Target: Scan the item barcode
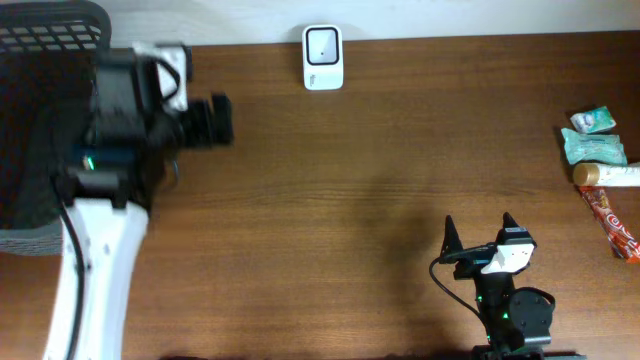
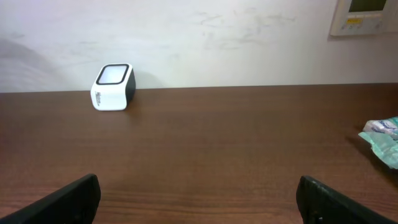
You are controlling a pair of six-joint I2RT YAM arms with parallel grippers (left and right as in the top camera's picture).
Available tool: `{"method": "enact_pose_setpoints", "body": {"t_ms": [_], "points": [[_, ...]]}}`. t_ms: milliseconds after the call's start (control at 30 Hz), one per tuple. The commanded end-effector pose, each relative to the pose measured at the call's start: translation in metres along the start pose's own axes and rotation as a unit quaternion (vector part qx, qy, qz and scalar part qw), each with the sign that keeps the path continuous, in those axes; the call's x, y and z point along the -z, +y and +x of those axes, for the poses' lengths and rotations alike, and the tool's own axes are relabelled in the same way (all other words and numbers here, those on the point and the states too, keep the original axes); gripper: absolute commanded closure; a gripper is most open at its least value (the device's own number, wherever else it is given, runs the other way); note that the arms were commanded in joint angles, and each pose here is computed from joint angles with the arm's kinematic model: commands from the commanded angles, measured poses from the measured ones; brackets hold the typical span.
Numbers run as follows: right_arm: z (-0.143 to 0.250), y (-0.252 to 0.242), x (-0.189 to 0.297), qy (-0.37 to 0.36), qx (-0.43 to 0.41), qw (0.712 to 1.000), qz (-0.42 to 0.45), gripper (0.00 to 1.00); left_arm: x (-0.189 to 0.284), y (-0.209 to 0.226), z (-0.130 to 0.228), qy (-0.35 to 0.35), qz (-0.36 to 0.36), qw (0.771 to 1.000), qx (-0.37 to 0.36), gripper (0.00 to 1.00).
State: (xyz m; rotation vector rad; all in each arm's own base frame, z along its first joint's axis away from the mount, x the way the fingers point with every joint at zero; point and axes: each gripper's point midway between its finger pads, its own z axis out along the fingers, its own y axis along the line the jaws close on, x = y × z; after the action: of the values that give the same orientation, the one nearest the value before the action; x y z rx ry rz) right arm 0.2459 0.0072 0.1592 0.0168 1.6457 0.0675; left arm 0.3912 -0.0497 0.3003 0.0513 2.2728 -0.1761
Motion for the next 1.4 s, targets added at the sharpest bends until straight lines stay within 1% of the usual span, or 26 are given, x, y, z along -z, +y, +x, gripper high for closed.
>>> {"method": "enact_pose_setpoints", "body": {"t_ms": [0, 167, 267, 333, 533, 633, 733, 867, 1033, 1167, 1367], "points": [[0.003, -0.005, 0.000, 0.001, -0.002, 1.000, 0.012, 0.01, 0.004, 0.001, 0.049, -0.020, 0.008, 1.000, -0.017, 0.01], [0.003, -0.005, 0.000, 0.001, -0.002, 1.000, 0.012, 0.02, 0.020, 0.006, 0.124, -0.061, 0.011, 0.998, -0.020, 0.01], [0.003, -0.005, 0.000, 0.001, -0.002, 1.000, 0.012, 0.01, 0.029, 0.008, 0.154, -0.105, 0.014, 0.994, -0.023, 0.01], [0.003, -0.005, 0.000, 0.001, -0.002, 1.000, 0.012, 0.01, 0.033, 0.009, 0.163, -0.134, 0.016, 0.991, -0.025, 0.01], [0.003, -0.005, 0.000, 0.001, -0.002, 1.000, 0.012, 0.01, 0.031, 0.010, 0.166, -0.224, 0.019, 0.974, -0.031, 0.01], [0.003, -0.005, 0.000, 0.001, -0.002, 1.000, 0.012, 0.01, 0.029, 0.015, 0.167, -0.276, 0.015, 0.961, -0.031, 0.01], [0.003, -0.005, 0.000, 0.001, -0.002, 1.000, 0.012, 0.01, 0.027, 0.023, 0.177, -0.308, 0.006, 0.951, -0.029, 0.01], [0.003, -0.005, 0.000, 0.001, -0.002, 1.000, 0.012, 0.01, 0.024, 0.033, 0.189, -0.327, -0.011, 0.945, -0.023, 0.01], [0.003, -0.005, 0.000, 0.001, -0.002, 1.000, 0.012, 0.01, 0.034, 0.042, 0.185, -0.347, -0.029, 0.937, -0.015, 0.01], [0.003, -0.005, 0.000, 0.001, -0.002, 1.000, 0.012, 0.02, 0.024, 0.049, 0.202, -0.311, -0.044, 0.950, -0.005, 0.01], [0.003, -0.005, 0.000, 0.001, -0.002, 1.000, 0.012, 0.01, 0.025, 0.061, 0.203, -0.309, -0.079, 0.948, -0.003, 0.01]]}}
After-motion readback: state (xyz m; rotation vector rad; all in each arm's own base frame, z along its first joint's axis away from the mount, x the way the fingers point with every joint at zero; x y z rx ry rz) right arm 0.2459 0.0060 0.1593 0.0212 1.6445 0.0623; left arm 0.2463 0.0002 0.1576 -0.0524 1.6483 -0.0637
